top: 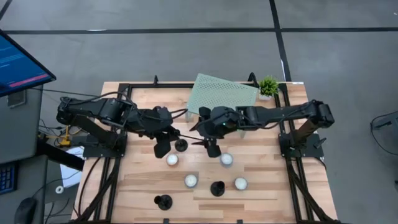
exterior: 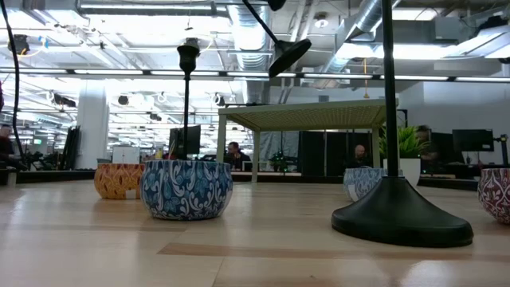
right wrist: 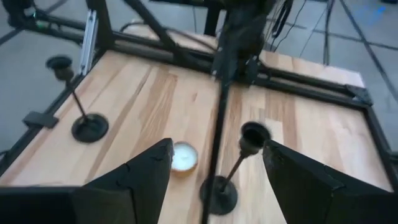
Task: Pick & Place candle stick holders
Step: Put the black candle holder on the shelf
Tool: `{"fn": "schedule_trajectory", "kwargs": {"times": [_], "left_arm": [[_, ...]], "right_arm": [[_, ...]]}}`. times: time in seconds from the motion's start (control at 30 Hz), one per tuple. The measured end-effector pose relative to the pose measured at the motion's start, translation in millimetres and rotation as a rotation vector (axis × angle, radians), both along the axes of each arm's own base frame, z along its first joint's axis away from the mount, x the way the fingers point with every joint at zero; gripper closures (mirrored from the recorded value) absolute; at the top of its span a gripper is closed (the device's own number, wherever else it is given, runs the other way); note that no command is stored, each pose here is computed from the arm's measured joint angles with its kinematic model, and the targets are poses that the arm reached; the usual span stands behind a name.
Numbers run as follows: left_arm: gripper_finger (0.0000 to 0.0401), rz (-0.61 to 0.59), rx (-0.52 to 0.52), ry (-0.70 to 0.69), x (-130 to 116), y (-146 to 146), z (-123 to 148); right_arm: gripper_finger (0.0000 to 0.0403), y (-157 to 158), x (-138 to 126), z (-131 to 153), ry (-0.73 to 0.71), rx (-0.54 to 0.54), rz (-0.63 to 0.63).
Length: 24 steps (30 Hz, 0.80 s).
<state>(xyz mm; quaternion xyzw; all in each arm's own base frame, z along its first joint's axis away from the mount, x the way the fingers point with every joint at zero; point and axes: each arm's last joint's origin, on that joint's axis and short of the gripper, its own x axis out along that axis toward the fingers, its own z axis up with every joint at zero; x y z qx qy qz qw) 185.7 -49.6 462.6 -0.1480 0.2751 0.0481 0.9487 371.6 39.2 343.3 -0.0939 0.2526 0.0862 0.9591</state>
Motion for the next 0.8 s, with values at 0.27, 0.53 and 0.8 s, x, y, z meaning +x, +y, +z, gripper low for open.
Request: {"fn": "schedule_trajectory", "kwargs": {"times": [0.27,0.53,0.8], "left_arm": [[0.0265,-0.002,0.028,-0.018,1,0,1],[0.0265,-0.004,0.04,-0.035,2,0,3],[0.0265,-0.005,0.047,-0.05,2,0,4]], "right_arm": [[0.023,-5,-1,1,-0.001,0.014,0.008],[0.0298,-4,3,-10,0.052,0.017,0.007],[0.0392,-5,3,-7,0.042,0.026,-0.007]]}}
